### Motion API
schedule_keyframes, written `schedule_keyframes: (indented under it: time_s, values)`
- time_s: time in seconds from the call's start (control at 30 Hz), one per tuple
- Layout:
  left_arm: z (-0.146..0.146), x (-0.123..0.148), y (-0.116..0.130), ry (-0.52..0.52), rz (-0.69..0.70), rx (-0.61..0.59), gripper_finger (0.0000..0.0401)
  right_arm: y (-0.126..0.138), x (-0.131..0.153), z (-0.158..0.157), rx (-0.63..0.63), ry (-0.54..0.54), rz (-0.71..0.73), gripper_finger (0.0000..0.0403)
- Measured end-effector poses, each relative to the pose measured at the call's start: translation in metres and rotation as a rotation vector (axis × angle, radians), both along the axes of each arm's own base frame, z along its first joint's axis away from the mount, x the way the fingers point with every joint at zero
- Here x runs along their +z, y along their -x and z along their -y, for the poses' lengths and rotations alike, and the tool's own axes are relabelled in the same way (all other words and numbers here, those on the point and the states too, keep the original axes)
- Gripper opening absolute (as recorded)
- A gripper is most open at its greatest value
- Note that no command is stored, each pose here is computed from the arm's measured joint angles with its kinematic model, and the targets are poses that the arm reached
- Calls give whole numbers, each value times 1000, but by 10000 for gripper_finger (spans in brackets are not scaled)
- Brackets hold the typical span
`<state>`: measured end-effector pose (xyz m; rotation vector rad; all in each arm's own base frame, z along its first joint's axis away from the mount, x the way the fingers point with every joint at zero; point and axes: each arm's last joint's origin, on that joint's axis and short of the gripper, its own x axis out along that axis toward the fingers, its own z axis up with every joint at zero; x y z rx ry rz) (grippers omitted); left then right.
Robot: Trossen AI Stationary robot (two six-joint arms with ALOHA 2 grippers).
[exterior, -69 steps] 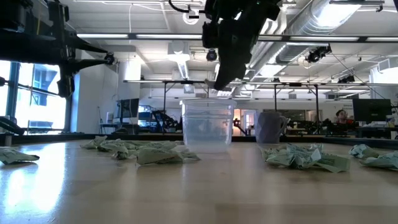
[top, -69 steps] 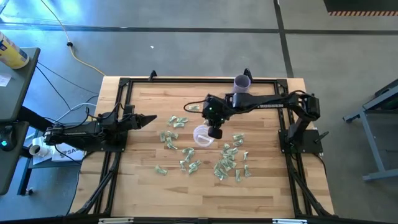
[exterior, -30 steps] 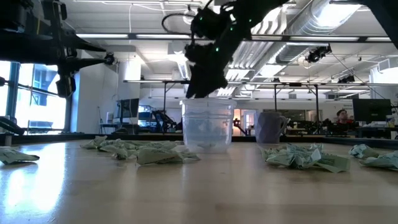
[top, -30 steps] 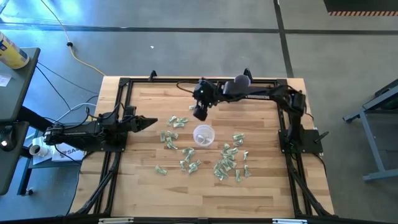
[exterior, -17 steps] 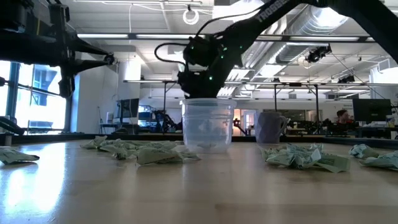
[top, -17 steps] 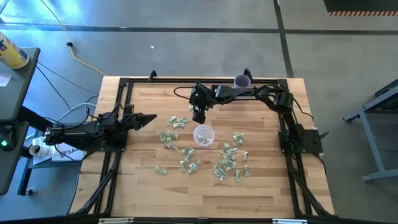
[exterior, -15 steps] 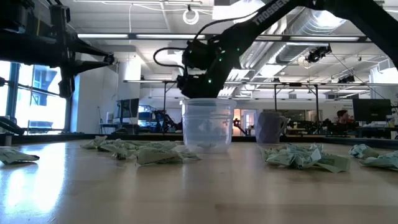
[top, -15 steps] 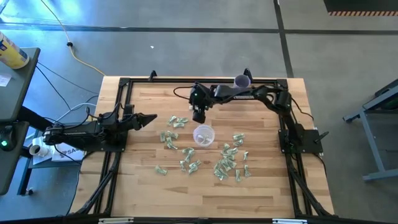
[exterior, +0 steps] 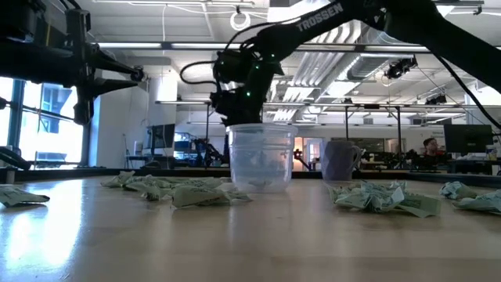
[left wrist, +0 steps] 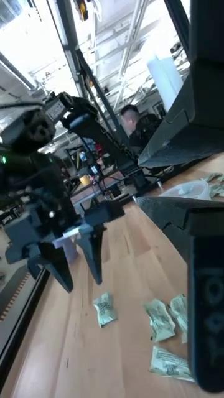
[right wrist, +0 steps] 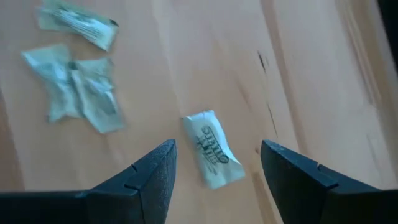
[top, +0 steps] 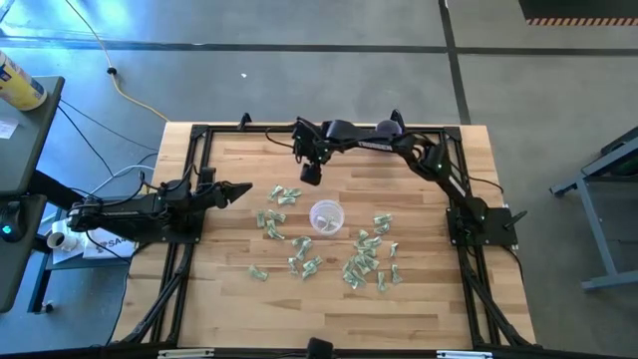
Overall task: Pick and place Stevia / Truvia into bins
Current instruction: Put the green stevia packet into the transparent bin
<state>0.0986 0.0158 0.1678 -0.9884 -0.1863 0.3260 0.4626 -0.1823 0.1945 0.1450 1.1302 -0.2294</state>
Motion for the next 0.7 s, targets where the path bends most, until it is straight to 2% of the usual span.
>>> schedule_keyframes:
  time_s: [0.2, 0.37, 0.53, 0.6, 0.7]
  values:
    - [0, 0, 0, -1, 0, 4, 124, -1, 14, 5, 16, 15, 17, 224]
    - [0, 0, 0, -2, -1, 6, 124, 10, 11, 15, -14, -11, -51, 224]
    - [0, 0, 0, -5, -2, 7, 124, 14, 11, 21, -45, 30, -84, 224]
    - [0, 0, 0, -8, -3, 8, 124, 15, 11, 21, -15, -3, -72, 225]
    - [0, 0, 0, -10, -4, 10, 124, 15, 5, 19, 82, -116, -56, 225]
